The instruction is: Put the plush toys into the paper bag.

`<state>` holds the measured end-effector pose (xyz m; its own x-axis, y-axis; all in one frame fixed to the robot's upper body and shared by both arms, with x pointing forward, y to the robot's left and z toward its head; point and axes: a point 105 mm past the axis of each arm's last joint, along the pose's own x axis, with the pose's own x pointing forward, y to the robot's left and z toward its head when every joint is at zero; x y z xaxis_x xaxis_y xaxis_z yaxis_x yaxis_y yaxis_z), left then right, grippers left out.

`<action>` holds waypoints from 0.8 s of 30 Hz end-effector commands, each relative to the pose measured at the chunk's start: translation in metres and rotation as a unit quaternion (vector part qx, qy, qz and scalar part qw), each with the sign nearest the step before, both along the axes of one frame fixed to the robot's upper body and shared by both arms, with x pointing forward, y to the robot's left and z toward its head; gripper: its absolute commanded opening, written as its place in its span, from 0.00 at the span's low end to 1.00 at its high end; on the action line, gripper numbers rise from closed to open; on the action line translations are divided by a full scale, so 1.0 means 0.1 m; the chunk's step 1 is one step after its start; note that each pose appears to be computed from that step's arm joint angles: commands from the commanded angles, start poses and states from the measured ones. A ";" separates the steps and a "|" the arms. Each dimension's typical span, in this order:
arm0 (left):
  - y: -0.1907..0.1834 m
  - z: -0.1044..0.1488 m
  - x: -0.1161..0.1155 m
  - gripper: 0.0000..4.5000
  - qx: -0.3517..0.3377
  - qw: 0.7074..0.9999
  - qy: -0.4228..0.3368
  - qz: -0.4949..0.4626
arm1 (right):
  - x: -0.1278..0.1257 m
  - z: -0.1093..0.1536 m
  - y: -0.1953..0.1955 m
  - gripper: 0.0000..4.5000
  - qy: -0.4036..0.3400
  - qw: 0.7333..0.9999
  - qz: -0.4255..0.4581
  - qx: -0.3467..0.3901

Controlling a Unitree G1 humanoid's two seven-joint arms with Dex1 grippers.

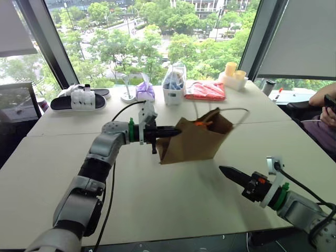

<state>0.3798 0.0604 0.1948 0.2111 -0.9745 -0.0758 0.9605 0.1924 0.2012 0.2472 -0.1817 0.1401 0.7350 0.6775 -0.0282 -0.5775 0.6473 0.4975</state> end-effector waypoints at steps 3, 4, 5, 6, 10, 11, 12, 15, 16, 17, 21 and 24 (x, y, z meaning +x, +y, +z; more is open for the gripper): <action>0.07 0.10 0.18 0.01 0.005 0.998 -0.055 0.029 | -0.05 0.14 0.04 0.00 -0.031 0.999 -0.016 0.013; 0.09 0.11 0.19 0.06 0.005 0.998 -0.061 0.033 | -0.05 0.13 0.06 0.00 -0.030 0.999 -0.016 0.016; 0.11 0.11 0.20 0.12 0.006 0.997 -0.063 0.035 | -0.04 0.13 0.07 0.00 -0.030 0.999 -0.016 0.018; 0.13 0.11 0.21 0.21 0.005 0.997 -0.065 0.037 | -0.02 0.12 0.08 0.00 -0.029 0.999 -0.014 0.019; 0.16 0.14 0.22 0.64 0.000 0.996 -0.079 0.043 | 0.03 0.11 0.12 0.00 -0.027 0.999 -0.004 0.020; 0.17 0.14 0.22 0.76 -0.002 0.996 -0.081 0.045 | 0.04 0.11 0.13 0.00 -0.026 0.999 -0.003 0.020; 0.17 0.15 0.22 0.88 -0.004 0.995 -0.085 0.047 | 0.05 0.11 0.13 0.00 -0.026 0.999 -0.001 0.020; 0.22 0.18 0.25 0.99 0.005 0.991 -0.112 0.071 | 0.08 0.10 0.16 0.00 -0.023 1.000 0.009 0.017; 0.24 0.20 0.26 0.99 0.005 0.990 -0.119 0.075 | 0.08 0.09 0.16 0.00 -0.022 1.000 0.012 0.016; 0.30 0.24 0.28 0.99 0.002 0.987 -0.129 0.096 | 0.08 0.09 0.17 0.00 -0.020 1.000 0.016 0.012; 0.56 0.27 0.23 0.99 -0.001 0.985 -0.123 0.120 | 0.00 0.10 0.19 0.00 -0.021 0.999 0.041 -0.020; 0.74 0.24 0.05 0.99 -0.013 0.989 -0.076 0.126 | -0.08 0.17 0.16 0.00 -0.029 0.996 0.055 -0.059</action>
